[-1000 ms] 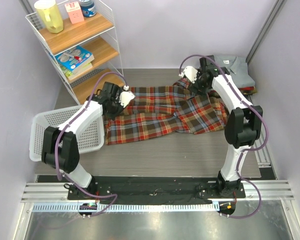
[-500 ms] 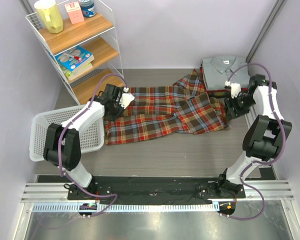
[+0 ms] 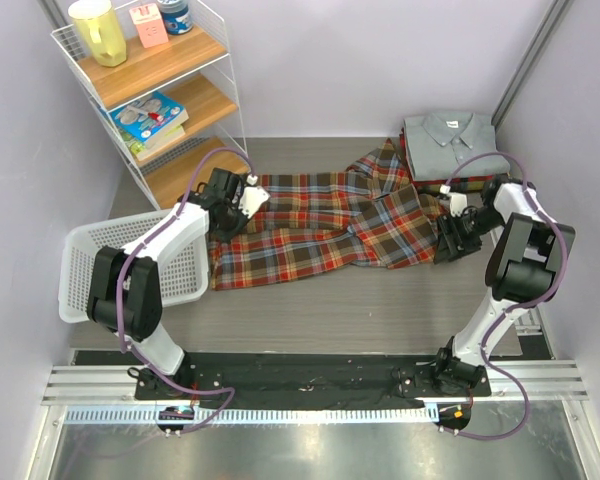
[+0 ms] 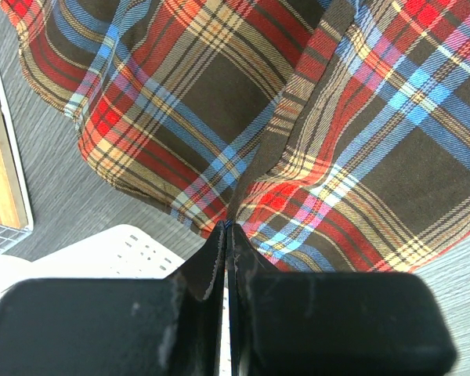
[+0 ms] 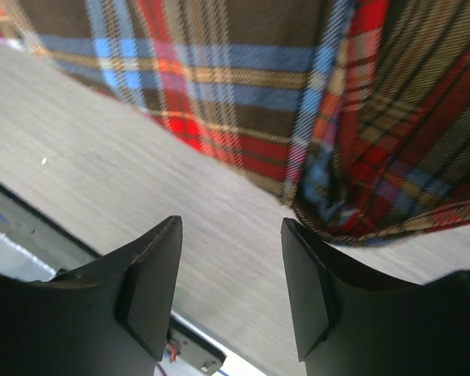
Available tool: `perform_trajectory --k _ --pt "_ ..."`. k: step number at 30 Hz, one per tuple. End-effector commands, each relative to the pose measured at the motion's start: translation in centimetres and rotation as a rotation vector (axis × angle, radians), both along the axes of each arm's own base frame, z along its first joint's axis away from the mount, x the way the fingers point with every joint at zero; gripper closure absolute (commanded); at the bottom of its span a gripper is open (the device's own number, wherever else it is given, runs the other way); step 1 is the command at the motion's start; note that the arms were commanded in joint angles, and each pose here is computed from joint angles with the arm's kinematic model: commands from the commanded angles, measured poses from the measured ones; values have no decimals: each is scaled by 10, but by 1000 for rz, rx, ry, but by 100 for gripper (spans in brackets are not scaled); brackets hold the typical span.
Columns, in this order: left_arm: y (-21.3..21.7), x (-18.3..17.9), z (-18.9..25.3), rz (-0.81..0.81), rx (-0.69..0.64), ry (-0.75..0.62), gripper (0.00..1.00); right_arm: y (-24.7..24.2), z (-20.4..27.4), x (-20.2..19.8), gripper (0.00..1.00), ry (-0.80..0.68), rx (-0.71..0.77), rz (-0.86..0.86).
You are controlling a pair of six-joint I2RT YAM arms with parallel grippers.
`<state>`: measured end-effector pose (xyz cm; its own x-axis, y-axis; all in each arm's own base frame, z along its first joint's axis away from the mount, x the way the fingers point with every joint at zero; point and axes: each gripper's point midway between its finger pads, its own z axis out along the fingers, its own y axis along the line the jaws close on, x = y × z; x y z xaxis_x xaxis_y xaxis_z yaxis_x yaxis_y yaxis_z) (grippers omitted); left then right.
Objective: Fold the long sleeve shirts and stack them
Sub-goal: Flatten the shirt out
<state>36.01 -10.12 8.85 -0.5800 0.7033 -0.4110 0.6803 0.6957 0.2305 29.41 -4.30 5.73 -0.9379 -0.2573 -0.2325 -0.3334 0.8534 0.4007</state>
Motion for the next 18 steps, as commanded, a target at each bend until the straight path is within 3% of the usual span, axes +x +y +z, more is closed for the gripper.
perform_trajectory --k 1,10,18 --pt "-1 4 5 4 -14 -25 100 -13 -7 19 41 -67 -66 -26" --pt "-1 6 3 3 -12 -21 100 -14 -18 37 39 -76 -41 -47" --pt "-1 6 2 3 -8 -20 100 10 3 26 55 -47 95 -33"
